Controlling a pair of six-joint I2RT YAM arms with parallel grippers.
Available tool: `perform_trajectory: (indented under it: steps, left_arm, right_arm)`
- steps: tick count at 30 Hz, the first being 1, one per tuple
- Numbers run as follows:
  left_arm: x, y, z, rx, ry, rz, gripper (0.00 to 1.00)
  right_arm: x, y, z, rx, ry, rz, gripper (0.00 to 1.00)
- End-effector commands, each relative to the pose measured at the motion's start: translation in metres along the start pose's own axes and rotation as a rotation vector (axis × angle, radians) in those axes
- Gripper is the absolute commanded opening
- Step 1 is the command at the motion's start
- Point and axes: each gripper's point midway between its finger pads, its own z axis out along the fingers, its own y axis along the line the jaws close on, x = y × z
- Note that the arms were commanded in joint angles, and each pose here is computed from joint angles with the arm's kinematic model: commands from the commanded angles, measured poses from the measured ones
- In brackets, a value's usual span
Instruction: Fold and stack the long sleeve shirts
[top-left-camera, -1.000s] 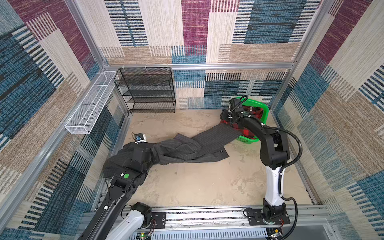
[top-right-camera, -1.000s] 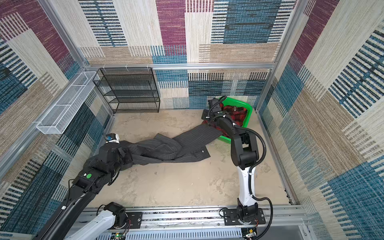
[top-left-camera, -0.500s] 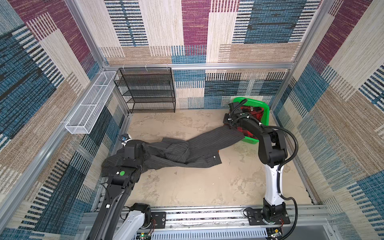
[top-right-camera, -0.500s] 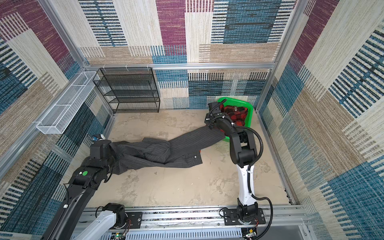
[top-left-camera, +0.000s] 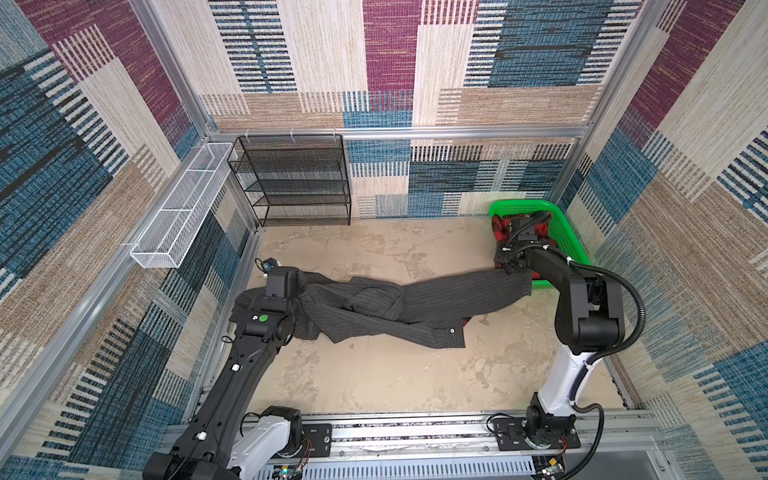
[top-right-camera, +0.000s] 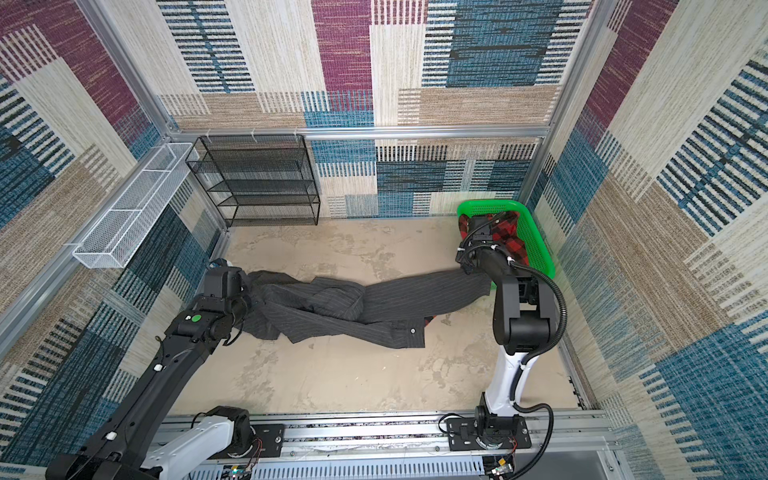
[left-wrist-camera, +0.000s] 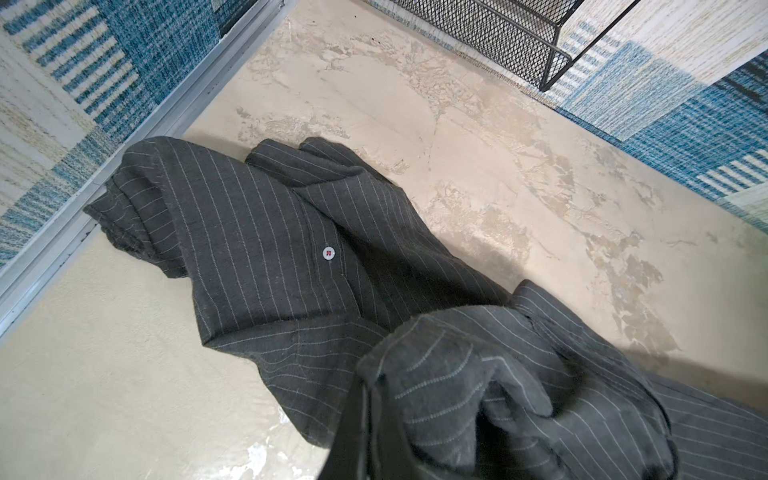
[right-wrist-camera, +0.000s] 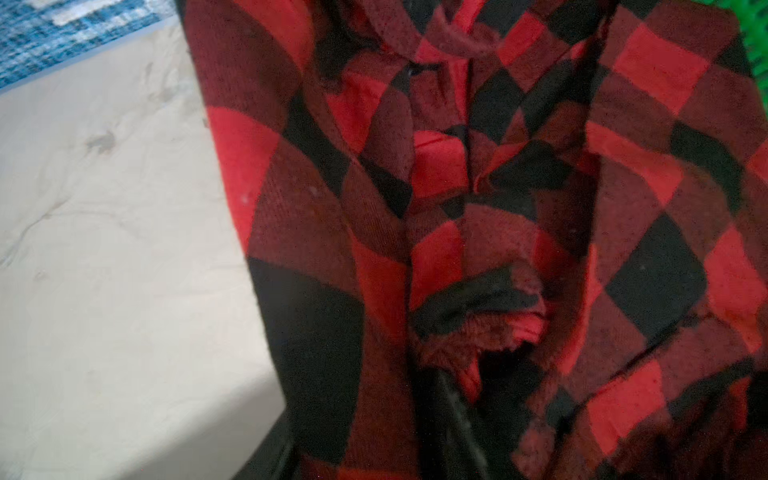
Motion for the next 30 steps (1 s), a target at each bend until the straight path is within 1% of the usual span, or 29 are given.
perform_trajectory:
  steps: [1, 4, 6, 10, 12, 15, 19, 22, 26, 30]
  left_arm:
    - [-0.013, 0.002, -0.003, -0.022, -0.044, 0.004, 0.0]
    - [-0.019, 0.015, -0.008, -0.088, -0.066, 0.01, 0.0]
    - [-0.024, 0.024, -0.01, -0.119, -0.081, -0.007, 0.0]
    - [-0.024, 0.015, -0.003, -0.057, -0.067, -0.031, 0.0]
    - [-0.018, 0.009, 0.004, -0.03, -0.04, -0.043, 0.0]
    - [-0.011, 0.006, 0.014, -0.011, -0.013, -0.062, 0.0]
    - [-0.011, 0.0, 0.016, 0.017, -0.012, -0.079, 0.0]
    - [-0.012, -0.004, 0.013, 0.046, -0.011, -0.084, 0.0]
    - [-0.007, -0.007, 0.009, 0.075, 0.005, -0.088, 0.0]
    - [0.001, -0.006, 0.009, 0.084, 0.018, -0.086, 0.0]
  right_arm:
    - [-0.02, -0.026, -0.004, 0.042, -0.048, 0.023, 0.5]
    - [-0.03, -0.037, -0.008, 0.065, -0.063, 0.031, 0.54]
    - [-0.034, -0.039, -0.009, 0.073, -0.065, 0.031, 0.58]
    - [-0.034, -0.031, -0.021, 0.028, -0.065, 0.034, 0.64]
    - [-0.032, -0.025, -0.035, 0.011, -0.084, 0.031, 0.68]
    - [-0.026, -0.011, -0.06, 0.001, -0.112, 0.01, 0.72]
    - [-0.004, 0.02, -0.09, -0.014, -0.123, -0.038, 0.76]
    - [0.022, 0.038, -0.105, -0.047, -0.114, -0.025, 0.77]
    - [0.058, 0.038, -0.114, -0.079, -0.089, 0.055, 0.77]
    - [0.089, 0.019, -0.115, -0.056, -0.083, 0.154, 0.78]
